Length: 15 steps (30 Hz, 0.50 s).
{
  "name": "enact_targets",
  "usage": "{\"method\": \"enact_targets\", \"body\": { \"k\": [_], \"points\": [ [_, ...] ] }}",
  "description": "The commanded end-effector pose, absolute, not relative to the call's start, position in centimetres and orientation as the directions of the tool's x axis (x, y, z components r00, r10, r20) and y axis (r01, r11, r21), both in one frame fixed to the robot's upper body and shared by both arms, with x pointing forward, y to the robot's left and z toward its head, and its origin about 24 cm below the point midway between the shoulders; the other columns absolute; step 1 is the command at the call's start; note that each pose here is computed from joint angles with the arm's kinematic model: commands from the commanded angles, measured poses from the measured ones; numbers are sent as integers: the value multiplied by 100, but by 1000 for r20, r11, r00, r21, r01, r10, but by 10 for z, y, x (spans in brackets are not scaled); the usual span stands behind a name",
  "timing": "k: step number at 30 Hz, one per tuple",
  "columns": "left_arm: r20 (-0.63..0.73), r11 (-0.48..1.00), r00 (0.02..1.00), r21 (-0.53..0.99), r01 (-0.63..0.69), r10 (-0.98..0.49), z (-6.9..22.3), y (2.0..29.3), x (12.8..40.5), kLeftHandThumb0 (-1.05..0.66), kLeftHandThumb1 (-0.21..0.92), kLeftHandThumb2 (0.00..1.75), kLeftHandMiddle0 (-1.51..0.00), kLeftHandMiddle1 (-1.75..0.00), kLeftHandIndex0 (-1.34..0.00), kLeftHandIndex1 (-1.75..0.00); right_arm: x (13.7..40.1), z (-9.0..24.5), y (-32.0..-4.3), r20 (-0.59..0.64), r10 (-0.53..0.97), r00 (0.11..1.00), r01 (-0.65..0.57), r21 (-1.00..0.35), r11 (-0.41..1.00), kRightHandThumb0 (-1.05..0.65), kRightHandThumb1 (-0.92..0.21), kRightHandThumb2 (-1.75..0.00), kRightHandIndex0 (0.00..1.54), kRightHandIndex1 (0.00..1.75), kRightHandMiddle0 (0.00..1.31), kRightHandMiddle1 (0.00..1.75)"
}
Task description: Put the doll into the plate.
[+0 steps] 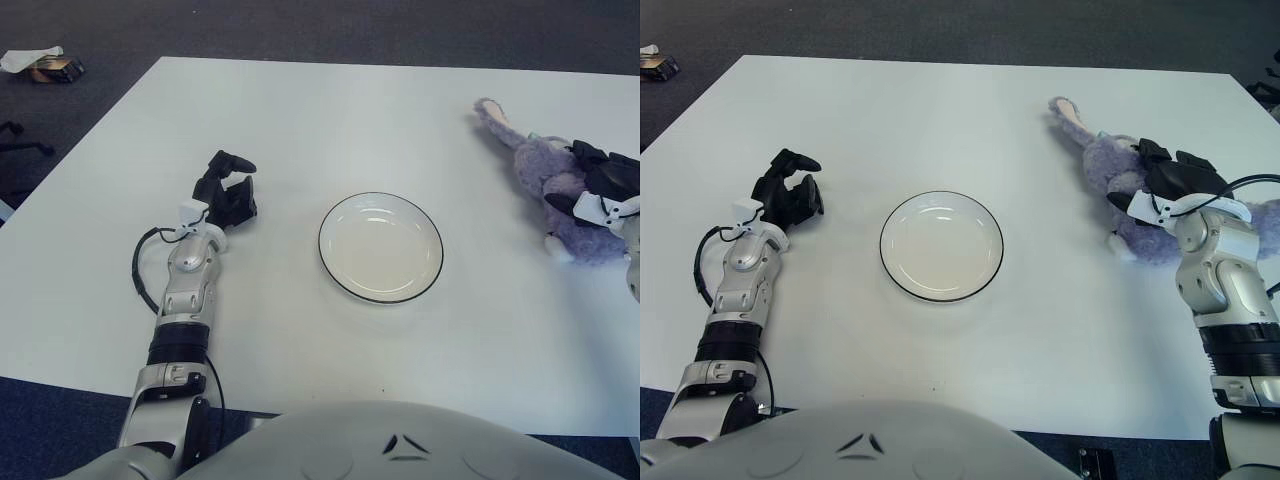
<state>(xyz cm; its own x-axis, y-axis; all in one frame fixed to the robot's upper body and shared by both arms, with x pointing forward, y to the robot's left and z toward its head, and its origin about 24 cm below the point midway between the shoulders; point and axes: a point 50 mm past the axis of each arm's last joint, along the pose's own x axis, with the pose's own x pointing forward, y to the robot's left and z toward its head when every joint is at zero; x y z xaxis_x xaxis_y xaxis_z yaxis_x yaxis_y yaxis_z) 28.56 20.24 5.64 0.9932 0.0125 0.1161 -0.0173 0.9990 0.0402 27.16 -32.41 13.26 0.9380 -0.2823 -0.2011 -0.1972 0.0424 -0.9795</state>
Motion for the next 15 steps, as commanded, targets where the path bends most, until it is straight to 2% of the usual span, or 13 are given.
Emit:
{"method": "enact_targets", "body": {
  "k": [1,10,15],
  "points": [
    [35,999,999,32,-34,33,38,202,277,-39,63,92,-105,-175,-37,-175,268,117,-329,-256,-301,919,-264,-964,15,-105,-92,-75,0,0,0,0],
    [33,999,999,32,-39,38,38,201,276,-39,62,93,-106,-175,-38,-175,266,129,-323,-193,-280,941,-210,-977,-34,-105,-92,-72,0,0,0,0],
    [36,999,999,30,-40,39,38,201,276,-39,62,93,-106,-175,-38,-175,266,136,-323,-75,-252,965,-93,-994,-59,-105,-92,-77,0,0,0,0]
  ]
}}
